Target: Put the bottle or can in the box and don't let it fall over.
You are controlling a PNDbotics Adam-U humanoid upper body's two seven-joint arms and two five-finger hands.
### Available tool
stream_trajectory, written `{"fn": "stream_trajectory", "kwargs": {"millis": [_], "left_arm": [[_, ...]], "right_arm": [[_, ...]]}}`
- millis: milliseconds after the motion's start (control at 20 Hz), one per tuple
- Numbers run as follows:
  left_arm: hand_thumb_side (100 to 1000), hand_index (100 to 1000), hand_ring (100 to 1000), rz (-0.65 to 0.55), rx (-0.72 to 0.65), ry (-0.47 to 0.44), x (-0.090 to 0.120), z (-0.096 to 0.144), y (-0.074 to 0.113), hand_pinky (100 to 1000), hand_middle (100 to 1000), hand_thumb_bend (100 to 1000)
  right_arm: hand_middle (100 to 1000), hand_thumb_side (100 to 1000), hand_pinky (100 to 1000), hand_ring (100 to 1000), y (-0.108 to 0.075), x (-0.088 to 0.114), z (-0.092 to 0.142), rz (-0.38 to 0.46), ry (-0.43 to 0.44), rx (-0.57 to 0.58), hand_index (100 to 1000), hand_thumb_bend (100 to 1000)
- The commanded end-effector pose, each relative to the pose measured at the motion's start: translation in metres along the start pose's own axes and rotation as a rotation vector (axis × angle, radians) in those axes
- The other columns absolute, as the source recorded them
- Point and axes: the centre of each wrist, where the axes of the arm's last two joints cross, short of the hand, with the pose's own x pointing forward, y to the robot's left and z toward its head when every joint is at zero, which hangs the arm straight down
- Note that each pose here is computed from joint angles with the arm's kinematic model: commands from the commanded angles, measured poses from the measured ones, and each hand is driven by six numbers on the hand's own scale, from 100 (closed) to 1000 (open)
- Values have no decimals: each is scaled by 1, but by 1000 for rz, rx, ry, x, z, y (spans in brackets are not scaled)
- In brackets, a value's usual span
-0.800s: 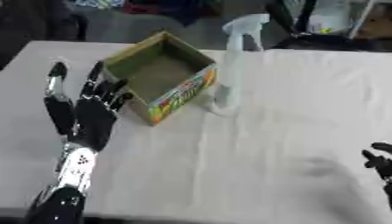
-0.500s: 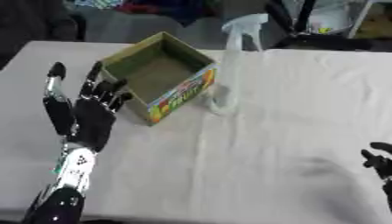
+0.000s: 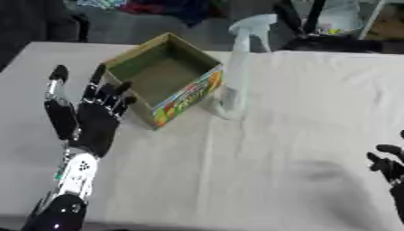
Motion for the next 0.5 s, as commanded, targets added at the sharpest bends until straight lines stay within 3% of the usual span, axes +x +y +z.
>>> {"fn": "stream_trajectory", "kwargs": {"millis": [50,300,500], "left_arm": [[895,987,674,-8,-30,-7,5,-3,-4,555,394,316],[895,988,675,-6,-35,0,4,-3,-5,555,395,315],[897,988,677,-4,-39,3,3,-3,-6,555,395,314]], "right_arm": [[605,808,882,432,5,13,-15,4,-23,89,1000,100],[599,718,874,424,30,34,-56,-59,-36,289,1000,100],[524,642,828,375,48,47,-87,-112,-39,399,1000,100]]}}
